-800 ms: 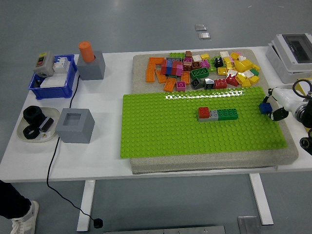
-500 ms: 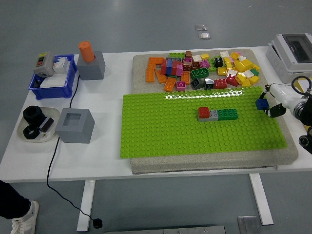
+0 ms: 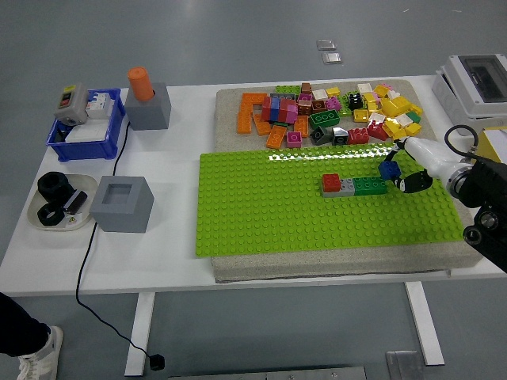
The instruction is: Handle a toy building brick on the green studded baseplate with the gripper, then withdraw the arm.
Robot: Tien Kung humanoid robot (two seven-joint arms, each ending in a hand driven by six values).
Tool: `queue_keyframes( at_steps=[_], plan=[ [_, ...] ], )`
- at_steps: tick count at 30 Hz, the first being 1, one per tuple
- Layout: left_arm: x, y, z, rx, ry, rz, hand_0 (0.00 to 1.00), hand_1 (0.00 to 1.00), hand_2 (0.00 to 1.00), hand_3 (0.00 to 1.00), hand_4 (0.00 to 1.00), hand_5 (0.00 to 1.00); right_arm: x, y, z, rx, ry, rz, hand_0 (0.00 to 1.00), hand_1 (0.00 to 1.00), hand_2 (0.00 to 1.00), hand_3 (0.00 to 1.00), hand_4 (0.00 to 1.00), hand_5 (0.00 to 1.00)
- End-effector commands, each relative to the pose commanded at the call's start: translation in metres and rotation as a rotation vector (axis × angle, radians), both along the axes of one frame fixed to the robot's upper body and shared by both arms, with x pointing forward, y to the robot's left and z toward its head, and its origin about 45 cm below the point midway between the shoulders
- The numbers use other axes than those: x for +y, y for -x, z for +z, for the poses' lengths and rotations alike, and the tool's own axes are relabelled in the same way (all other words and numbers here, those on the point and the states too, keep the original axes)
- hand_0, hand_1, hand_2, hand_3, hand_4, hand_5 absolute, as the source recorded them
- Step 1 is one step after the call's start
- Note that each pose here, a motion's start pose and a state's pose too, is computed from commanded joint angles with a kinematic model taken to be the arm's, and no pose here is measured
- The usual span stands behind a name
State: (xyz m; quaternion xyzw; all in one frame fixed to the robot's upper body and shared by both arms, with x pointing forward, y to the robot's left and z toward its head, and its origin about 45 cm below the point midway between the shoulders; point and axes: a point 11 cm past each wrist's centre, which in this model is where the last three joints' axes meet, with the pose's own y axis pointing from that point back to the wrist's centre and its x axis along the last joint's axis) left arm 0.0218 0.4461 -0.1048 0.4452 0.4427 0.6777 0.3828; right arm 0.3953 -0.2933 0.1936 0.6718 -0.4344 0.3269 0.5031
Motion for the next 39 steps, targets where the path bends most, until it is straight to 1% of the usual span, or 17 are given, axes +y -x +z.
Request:
queue_keyframes(
  at_steps=[6, 12, 21, 33, 39],
  plan=[
    [-0.001, 0.001, 0.0, 0.001, 0.001, 0.001, 0.596, 0.616, 0.543, 0.596, 0.757, 0.205, 0.025, 0.004, -0.005, -0.001, -0.048, 0.031, 0.943, 0.94, 0.939, 0.575, 0.588, 0.055],
    [-0.001, 0.001, 0.0, 0.001, 0.002, 0.0, 0.596, 0.616, 0.544, 0.597, 0.758, 0.205, 0.039, 0.006, -0.008, -0.001, -0.073, 0.044, 0.943, 0.94, 0.939, 0.573, 0.586, 0.055],
    [-0.001, 0.0017, -0.001, 0.003, 0.002, -0.002, 0.596, 0.616, 0.544, 0.597, 0.759, 0.206, 0.044, 0.004, -0.008, -0.007, -0.08, 0.043, 0.952, 0.941, 0.937, 0.578, 0.586, 0.06],
    [-0.001, 0.0042, -0.001, 0.009, 0.002, -0.003, 0.596, 0.617, 0.544, 0.597, 0.761, 0.209, 0.043, 0.005, -0.02, 0.02, -0.081, 0.028, 0.951, 0.941, 0.937, 0.577, 0.587, 0.067],
    [0.0, 0.0037, 0.0, 0.009, 0.0, -0.006, 0.596, 0.618, 0.544, 0.597, 0.762, 0.209, 0.047, 0.004, -0.023, 0.028, -0.085, 0.029, 0.951, 0.937, 0.936, 0.577, 0.588, 0.067]
  ],
)
